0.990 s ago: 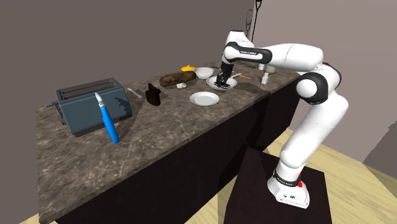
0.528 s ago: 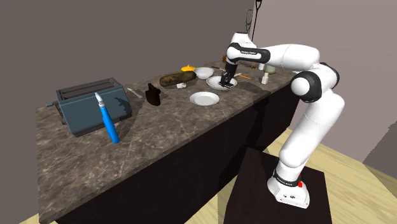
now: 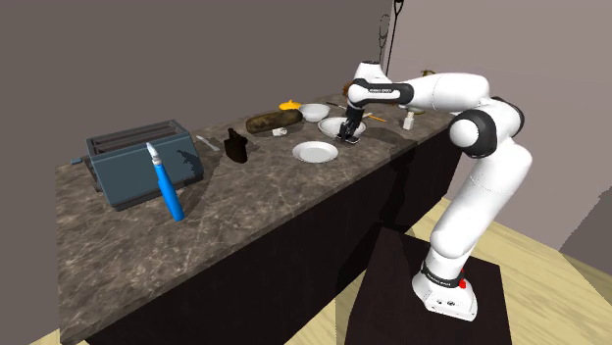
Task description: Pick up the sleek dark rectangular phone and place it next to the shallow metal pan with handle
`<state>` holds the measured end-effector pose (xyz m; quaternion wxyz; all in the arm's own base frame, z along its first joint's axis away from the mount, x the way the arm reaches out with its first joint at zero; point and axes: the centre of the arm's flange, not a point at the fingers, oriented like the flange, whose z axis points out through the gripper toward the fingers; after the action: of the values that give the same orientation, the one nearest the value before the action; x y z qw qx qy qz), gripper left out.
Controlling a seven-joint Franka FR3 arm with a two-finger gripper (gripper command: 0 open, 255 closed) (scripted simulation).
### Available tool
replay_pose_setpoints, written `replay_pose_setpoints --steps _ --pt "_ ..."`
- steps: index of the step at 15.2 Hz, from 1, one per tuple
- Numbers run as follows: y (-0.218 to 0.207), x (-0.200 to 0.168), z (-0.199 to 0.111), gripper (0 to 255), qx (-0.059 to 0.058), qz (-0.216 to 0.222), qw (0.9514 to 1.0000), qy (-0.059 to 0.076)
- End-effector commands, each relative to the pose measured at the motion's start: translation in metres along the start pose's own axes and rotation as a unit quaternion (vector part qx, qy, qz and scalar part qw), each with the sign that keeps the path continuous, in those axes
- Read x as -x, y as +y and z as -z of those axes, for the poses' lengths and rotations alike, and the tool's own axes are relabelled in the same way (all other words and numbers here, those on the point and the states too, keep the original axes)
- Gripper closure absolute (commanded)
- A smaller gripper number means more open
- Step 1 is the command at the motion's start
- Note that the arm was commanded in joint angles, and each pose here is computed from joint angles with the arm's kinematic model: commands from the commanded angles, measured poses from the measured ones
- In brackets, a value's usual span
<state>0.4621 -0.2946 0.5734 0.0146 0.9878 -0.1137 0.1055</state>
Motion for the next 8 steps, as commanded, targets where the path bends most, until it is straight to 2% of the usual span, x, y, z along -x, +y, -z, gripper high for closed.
replay_pose_setpoints --steps 1,8 --pt "0.001 0.003 -0.010 255 0.000 0.000 1.0000 0.000" --pt "0.001 0.010 -0.042 255 0.000 0.000 1.0000 0.000"
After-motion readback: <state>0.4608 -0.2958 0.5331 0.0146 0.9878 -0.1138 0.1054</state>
